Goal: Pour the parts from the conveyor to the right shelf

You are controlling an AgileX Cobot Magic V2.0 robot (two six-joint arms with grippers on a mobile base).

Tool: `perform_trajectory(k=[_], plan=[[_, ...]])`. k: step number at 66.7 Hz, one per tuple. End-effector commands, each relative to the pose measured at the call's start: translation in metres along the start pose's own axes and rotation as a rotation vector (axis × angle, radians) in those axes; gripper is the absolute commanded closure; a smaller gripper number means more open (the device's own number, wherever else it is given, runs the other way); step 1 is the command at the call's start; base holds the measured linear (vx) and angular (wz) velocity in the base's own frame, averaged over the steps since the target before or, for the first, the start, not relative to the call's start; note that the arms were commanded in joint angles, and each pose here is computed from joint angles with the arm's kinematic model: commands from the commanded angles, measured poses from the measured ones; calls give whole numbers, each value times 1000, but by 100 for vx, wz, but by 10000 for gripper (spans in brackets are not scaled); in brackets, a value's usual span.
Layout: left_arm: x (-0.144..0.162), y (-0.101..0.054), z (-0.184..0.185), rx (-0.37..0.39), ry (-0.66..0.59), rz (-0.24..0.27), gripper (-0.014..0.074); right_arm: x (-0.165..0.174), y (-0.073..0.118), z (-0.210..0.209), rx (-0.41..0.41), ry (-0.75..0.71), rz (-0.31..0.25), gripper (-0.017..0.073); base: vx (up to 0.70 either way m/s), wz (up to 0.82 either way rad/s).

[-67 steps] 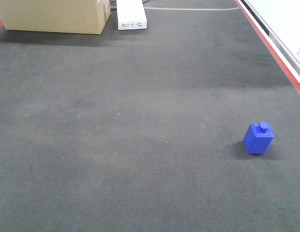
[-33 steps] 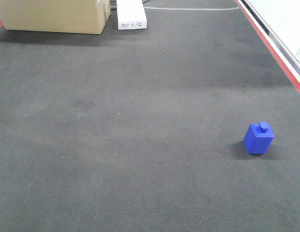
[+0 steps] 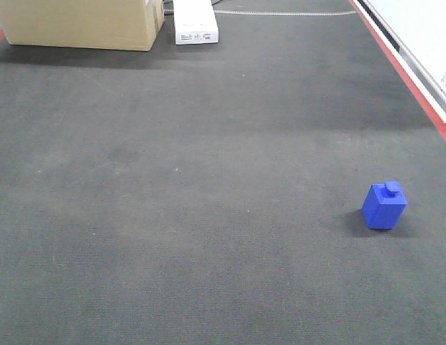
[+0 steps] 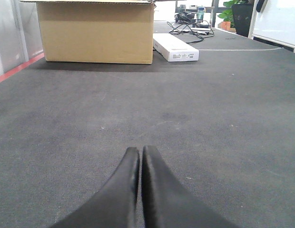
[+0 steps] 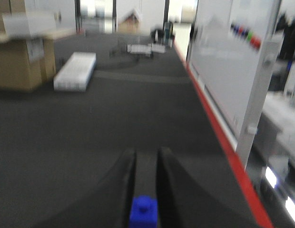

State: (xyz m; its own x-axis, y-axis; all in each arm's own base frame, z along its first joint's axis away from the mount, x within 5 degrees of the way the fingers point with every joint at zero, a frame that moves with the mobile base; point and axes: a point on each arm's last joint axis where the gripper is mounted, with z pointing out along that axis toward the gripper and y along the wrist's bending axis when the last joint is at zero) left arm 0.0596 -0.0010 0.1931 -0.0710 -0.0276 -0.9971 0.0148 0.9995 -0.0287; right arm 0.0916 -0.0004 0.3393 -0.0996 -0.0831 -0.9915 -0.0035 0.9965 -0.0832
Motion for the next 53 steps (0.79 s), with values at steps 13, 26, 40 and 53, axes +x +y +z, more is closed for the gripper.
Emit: perform_trajectory(k=[13,26,40,53], plan=[[-13,-1,0,11,-81,-16,599,-6,-1,46,-1,31,-64,-93,0,0],[-13,-1,0,11,-81,-16,599,-13,-1,63,-10,58,-33,-143,0,0],[-13,-1,0,11,-81,-16,599,-43,0,91,-56,344,34,-105,0,0],[-13,-1,0,11,-81,-16,599,-53,-1,138,-71,648,44,-92,0,0]])
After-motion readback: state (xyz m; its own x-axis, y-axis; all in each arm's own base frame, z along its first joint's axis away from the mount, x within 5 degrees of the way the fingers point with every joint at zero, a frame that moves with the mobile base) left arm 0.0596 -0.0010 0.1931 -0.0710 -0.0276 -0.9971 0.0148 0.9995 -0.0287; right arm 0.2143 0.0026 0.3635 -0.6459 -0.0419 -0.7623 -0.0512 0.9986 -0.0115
